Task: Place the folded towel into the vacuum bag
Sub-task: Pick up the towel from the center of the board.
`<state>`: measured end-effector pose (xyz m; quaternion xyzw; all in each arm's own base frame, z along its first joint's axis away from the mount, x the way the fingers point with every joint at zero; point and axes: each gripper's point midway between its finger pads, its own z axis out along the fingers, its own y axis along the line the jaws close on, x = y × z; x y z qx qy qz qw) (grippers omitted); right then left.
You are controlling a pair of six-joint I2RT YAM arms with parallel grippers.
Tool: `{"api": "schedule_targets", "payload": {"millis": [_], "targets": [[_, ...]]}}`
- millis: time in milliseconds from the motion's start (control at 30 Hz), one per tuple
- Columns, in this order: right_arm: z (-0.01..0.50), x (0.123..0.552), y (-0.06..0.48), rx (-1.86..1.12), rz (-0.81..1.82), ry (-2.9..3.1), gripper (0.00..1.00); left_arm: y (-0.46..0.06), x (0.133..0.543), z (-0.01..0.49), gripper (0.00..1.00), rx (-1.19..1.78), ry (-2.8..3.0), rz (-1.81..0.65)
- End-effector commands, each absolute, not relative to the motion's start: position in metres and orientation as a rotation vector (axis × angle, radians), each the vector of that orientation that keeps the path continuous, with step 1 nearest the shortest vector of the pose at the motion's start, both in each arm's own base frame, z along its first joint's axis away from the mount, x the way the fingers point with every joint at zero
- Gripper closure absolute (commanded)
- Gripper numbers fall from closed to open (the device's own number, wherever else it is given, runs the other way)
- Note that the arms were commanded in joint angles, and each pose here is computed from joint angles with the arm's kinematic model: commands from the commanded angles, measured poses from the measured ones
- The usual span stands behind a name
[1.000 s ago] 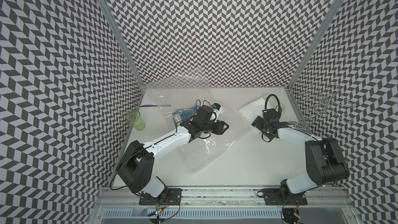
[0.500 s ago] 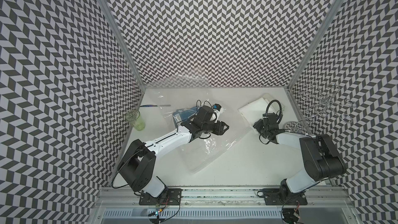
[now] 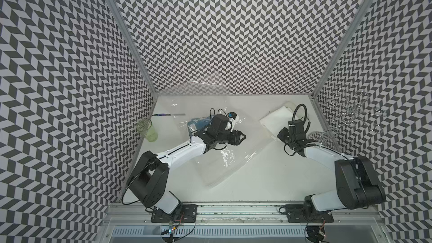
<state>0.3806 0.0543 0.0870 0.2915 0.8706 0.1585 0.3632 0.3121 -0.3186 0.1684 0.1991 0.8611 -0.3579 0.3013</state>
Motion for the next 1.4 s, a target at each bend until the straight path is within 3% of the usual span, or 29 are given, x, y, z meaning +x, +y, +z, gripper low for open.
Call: {"api": "schedule_targets", "payload": {"millis": [0, 367, 500, 833, 967, 1100, 1367], "targets": [[0.122, 0.386, 0.051, 0.633, 0.359, 2.197, 0.89, -0.323, 0.311, 0.18, 0.45, 0.54, 2.236, -0.991], [0.168, 0.405, 0.054, 0.501, 0.312, 2.164, 0.9, -0.322, 0.31, 0.182, 0.45, 0.542, 2.232, -0.994], [0.154, 0.413, 0.074, 0.513, 0.459, 2.167, 0.9, -0.322, 0.309, 0.181, 0.45, 0.544, 2.233, -0.997], [0.203, 0.467, 0.093, 0.527, 0.632, 1.973, 0.89, -0.319, 0.307, 0.18, 0.45, 0.557, 2.241, -0.976], [0.155, 0.45, 0.093, 0.606, 0.653, 2.046, 0.85, -0.319, 0.306, 0.176, 0.45, 0.552, 2.248, -0.984], [0.089, 0.422, 0.094, 0.683, 0.673, 2.168, 0.79, -0.32, 0.307, 0.176, 0.45, 0.56, 2.249, -0.983], [0.066, 0.408, 0.097, 0.64, 0.635, 2.319, 0.38, -0.319, 0.307, 0.175, 0.45, 0.571, 2.251, -0.974]]}}
